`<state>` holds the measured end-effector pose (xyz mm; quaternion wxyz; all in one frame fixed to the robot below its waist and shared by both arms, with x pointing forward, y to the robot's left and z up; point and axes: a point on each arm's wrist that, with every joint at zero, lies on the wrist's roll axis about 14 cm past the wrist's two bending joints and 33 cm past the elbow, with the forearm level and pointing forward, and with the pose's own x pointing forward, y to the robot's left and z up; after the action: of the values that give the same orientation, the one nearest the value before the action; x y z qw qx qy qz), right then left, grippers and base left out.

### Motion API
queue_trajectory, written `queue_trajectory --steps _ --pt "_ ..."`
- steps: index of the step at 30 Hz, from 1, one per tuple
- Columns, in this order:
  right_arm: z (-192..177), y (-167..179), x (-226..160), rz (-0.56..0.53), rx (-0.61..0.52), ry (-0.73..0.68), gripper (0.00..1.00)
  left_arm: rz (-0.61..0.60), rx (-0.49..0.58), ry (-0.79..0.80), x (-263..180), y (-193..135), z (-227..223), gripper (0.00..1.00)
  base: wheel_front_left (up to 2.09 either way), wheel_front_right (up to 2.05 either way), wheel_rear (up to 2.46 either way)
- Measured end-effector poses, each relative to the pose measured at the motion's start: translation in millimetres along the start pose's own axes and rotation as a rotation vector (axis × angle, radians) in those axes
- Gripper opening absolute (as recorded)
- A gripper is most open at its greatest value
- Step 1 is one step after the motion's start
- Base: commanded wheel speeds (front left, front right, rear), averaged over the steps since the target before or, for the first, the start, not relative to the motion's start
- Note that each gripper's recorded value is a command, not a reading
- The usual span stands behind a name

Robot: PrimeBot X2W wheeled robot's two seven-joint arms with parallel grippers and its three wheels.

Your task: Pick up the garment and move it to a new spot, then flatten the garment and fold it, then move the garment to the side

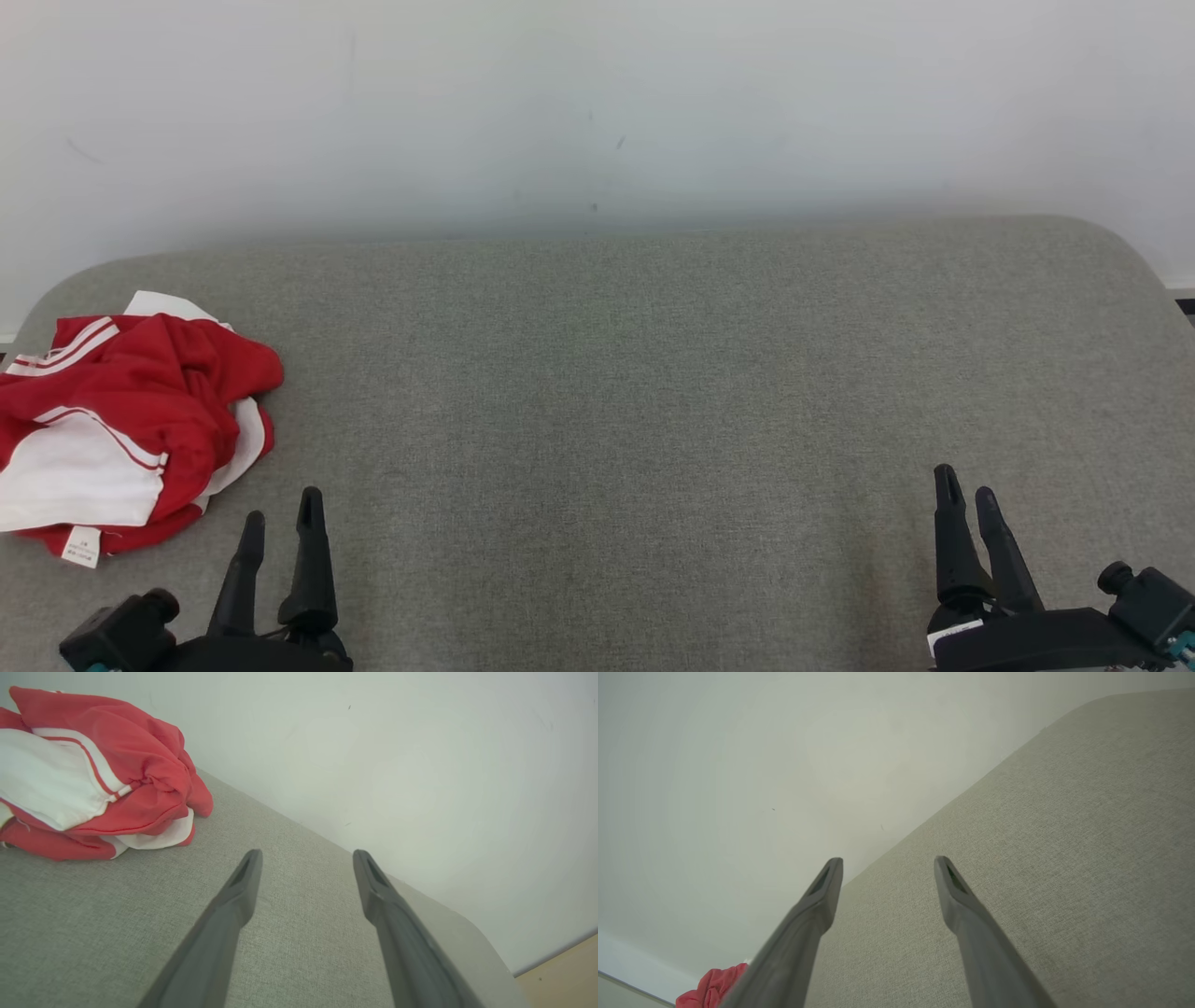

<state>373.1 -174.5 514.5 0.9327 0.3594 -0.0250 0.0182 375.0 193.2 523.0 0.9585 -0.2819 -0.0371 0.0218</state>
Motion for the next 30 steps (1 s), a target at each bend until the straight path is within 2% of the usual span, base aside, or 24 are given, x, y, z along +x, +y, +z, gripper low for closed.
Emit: queue_trajectory --steps 30 --pt "-6 13 -3 0.068 -0.271 -0.008 1.00 -0.061 0.319 -0.077 -6 -14 13 1.00 0.00 0.00 0.00"
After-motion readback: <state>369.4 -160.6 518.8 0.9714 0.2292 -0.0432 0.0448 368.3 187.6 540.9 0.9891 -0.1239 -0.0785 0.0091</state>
